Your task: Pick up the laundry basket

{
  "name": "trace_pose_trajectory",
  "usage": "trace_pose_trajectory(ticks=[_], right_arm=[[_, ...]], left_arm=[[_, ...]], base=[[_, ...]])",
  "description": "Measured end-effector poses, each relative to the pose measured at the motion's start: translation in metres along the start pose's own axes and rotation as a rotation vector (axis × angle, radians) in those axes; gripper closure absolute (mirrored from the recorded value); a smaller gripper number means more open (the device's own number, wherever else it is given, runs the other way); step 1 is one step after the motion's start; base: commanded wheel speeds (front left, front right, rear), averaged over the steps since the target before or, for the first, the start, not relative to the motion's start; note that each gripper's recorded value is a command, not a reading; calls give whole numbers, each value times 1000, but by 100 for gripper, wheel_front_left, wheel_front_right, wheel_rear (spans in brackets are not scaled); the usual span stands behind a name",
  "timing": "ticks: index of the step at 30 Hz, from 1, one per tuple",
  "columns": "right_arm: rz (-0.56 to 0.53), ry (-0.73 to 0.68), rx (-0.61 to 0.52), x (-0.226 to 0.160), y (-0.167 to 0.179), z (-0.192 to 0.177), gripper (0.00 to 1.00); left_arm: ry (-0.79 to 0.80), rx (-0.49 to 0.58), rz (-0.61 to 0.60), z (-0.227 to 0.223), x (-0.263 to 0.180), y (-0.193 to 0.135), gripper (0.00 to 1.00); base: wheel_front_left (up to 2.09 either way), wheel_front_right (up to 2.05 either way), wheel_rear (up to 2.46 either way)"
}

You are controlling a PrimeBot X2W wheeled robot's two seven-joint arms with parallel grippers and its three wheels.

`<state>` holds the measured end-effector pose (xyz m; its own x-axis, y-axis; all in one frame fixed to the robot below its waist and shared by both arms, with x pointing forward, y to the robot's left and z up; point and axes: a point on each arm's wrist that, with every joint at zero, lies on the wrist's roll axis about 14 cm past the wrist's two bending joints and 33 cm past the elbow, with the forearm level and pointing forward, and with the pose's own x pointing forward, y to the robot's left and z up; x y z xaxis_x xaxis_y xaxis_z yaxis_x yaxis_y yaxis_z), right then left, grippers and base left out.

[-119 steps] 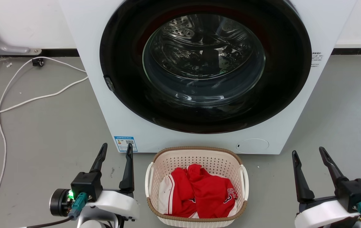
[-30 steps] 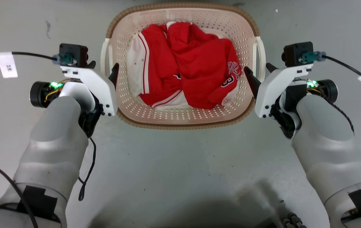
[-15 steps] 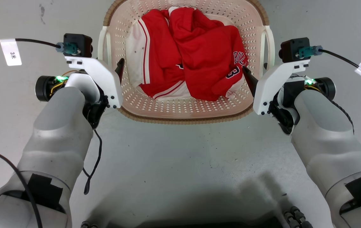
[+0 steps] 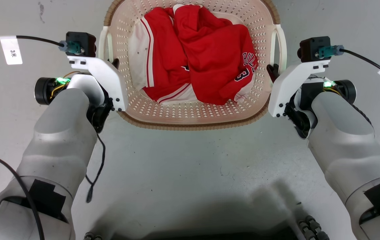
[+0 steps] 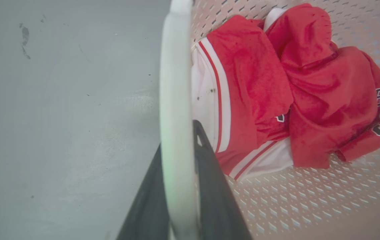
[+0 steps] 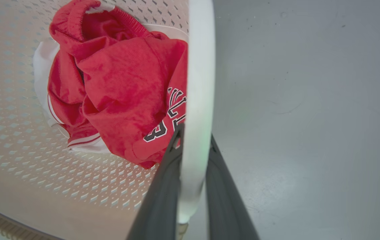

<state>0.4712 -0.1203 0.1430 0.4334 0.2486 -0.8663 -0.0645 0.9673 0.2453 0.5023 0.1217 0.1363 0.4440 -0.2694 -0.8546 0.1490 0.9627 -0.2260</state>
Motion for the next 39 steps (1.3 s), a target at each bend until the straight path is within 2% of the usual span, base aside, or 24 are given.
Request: trace_pose_trajectory(ticks=[11,25,39], right_arm=[[-5,41,14,-26,4,0,100],[12,133,47,-105,20,9,100],[40,128,28,-176,41,12,100]], left_arm=[[22,4,-17,7,-27,-14,100],[80,-15,-50,20,-107,-44,100],[82,-18,-54,21,-185,-60,100]], base=[[0,0,0],[0,0,0],[0,0,0]])
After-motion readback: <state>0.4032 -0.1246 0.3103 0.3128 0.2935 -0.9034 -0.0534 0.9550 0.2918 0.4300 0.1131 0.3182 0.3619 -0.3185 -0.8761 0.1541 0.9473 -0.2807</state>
